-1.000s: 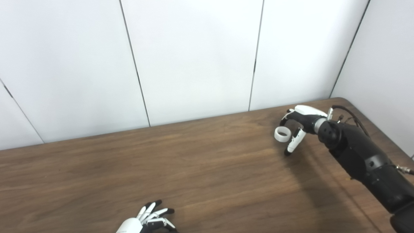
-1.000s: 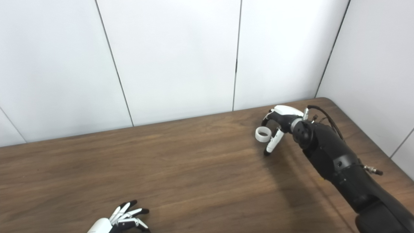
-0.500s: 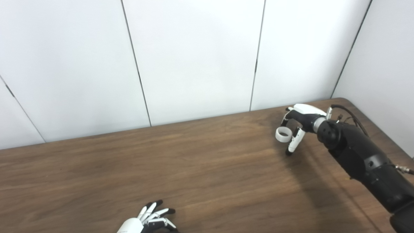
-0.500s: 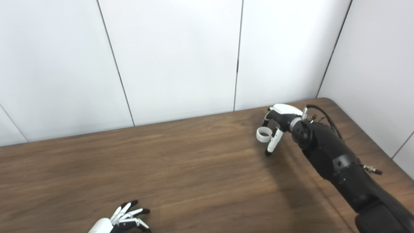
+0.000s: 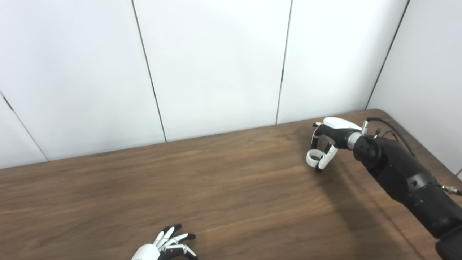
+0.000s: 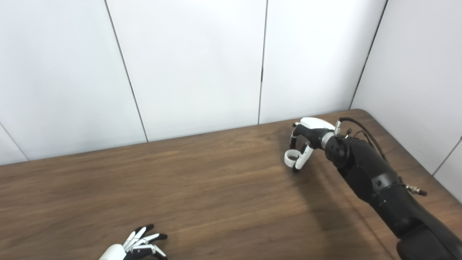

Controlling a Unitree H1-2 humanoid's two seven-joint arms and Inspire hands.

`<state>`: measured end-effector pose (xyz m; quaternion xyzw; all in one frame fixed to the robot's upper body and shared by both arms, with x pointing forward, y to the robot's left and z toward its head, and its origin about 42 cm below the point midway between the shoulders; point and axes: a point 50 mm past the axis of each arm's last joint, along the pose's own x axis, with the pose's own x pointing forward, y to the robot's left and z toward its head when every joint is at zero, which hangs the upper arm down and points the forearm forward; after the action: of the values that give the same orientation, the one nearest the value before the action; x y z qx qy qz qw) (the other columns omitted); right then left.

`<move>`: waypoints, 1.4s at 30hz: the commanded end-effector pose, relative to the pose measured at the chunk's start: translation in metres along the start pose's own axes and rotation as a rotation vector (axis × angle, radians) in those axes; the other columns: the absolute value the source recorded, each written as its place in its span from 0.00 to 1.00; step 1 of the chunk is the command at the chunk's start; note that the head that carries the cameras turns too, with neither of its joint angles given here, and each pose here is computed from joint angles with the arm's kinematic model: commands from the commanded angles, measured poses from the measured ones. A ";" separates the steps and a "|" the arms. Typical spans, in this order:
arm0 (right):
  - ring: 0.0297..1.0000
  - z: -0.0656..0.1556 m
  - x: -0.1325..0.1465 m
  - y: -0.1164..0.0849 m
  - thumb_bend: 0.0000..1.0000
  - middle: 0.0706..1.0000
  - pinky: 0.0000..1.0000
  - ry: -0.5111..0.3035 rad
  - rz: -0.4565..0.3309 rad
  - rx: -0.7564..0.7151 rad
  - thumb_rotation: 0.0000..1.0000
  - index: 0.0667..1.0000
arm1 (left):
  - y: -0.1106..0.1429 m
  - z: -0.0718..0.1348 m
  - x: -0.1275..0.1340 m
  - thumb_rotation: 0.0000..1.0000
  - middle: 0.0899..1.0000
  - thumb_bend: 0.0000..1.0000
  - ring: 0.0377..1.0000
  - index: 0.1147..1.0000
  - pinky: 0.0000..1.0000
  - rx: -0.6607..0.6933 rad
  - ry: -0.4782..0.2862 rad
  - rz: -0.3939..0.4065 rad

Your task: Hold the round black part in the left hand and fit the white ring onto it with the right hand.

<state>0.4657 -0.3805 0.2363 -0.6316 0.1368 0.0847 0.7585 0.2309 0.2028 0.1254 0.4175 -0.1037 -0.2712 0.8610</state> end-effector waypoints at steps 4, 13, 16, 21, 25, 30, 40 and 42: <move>1.00 0.001 0.001 -0.007 0.52 0.95 0.00 -0.004 -0.042 -0.024 0.13 0.45 | 0.001 0.006 -0.001 0.04 0.86 0.52 1.00 0.41 1.00 0.012 -0.027 -0.018; 1.00 0.002 0.001 -0.005 0.52 0.91 0.00 -0.030 -0.082 -0.048 0.12 0.44 | 0.002 0.005 -0.001 0.04 0.85 0.52 1.00 0.41 1.00 0.013 -0.024 -0.017; 1.00 0.003 0.000 -0.005 0.52 0.91 0.00 -0.043 -0.092 -0.042 0.12 0.44 | 0.002 0.005 0.001 0.04 0.85 0.52 1.00 0.41 1.00 0.013 -0.024 -0.018; 1.00 0.010 -0.007 -0.010 0.52 0.90 0.00 -0.119 -0.137 -0.005 0.12 0.44 | 0.004 -0.001 0.012 0.04 0.84 0.52 1.00 0.41 1.00 0.035 -0.010 0.012; 1.00 0.020 -0.015 -0.015 0.52 0.90 0.00 -0.182 -0.178 -0.005 0.12 0.44 | 0.005 -0.013 0.026 0.04 0.84 0.52 1.00 0.41 1.00 0.047 0.008 0.029; 1.00 0.034 -0.028 -0.020 0.52 0.90 0.00 -0.250 -0.206 0.021 0.12 0.44 | 0.004 -0.011 0.039 0.04 0.85 0.52 1.00 0.41 1.00 0.043 0.023 0.011; 1.00 0.081 -0.065 -0.013 0.52 0.91 0.00 -0.405 -0.231 0.031 0.12 0.44 | 0.004 -0.013 0.062 0.04 0.85 0.52 1.00 0.41 1.00 0.082 0.019 0.018; 1.00 0.090 -0.070 -0.012 0.52 0.91 0.00 -0.436 -0.229 0.023 0.12 0.44 | 0.003 -0.015 0.068 0.05 0.85 0.52 1.00 0.41 1.00 0.089 0.017 0.015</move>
<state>0.4118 -0.2929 0.2612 -0.5931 -0.0707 0.1455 0.7887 0.2854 0.1753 0.1189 0.4338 -0.1266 -0.2601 0.8533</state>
